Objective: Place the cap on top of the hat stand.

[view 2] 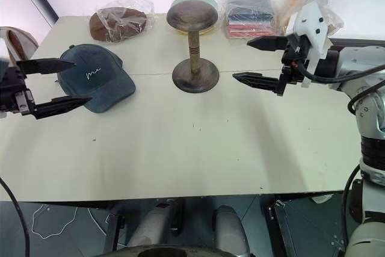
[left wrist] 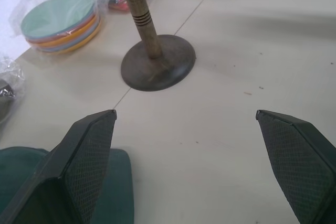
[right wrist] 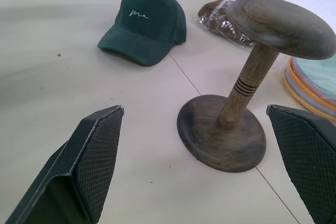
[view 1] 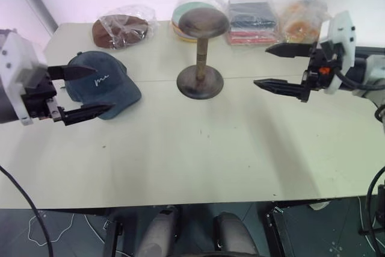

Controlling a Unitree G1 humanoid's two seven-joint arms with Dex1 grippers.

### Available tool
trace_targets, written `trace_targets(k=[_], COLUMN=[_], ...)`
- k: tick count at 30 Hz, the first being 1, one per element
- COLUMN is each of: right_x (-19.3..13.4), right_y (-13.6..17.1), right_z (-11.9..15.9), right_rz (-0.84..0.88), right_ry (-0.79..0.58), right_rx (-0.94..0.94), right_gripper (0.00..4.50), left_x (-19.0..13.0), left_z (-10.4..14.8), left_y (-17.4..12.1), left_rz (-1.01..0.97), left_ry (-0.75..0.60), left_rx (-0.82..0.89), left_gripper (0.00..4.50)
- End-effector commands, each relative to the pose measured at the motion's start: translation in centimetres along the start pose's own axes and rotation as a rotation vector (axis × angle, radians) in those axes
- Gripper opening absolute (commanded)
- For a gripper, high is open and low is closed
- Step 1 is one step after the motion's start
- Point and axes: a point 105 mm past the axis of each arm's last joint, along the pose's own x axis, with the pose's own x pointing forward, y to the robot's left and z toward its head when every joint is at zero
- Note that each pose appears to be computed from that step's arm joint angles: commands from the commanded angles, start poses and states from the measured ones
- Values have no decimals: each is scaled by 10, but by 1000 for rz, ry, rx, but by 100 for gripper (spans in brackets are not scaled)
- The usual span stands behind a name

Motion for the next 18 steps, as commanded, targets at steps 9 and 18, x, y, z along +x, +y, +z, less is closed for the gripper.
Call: trace_targets(k=[9,18], right_x=[4,6], right_y=[-4,-4], right_z=[11,11], right_rz=[9,16], right_ry=[-29,-29], right_rx=[-51,-56], right_gripper=[450,450], left_x=[-7,-6], left_z=[15,13], left_y=[0,-5], left_rz=[52,47], left_ry=[-34,-35], left_rx=[48,40], left_gripper=[448,448])
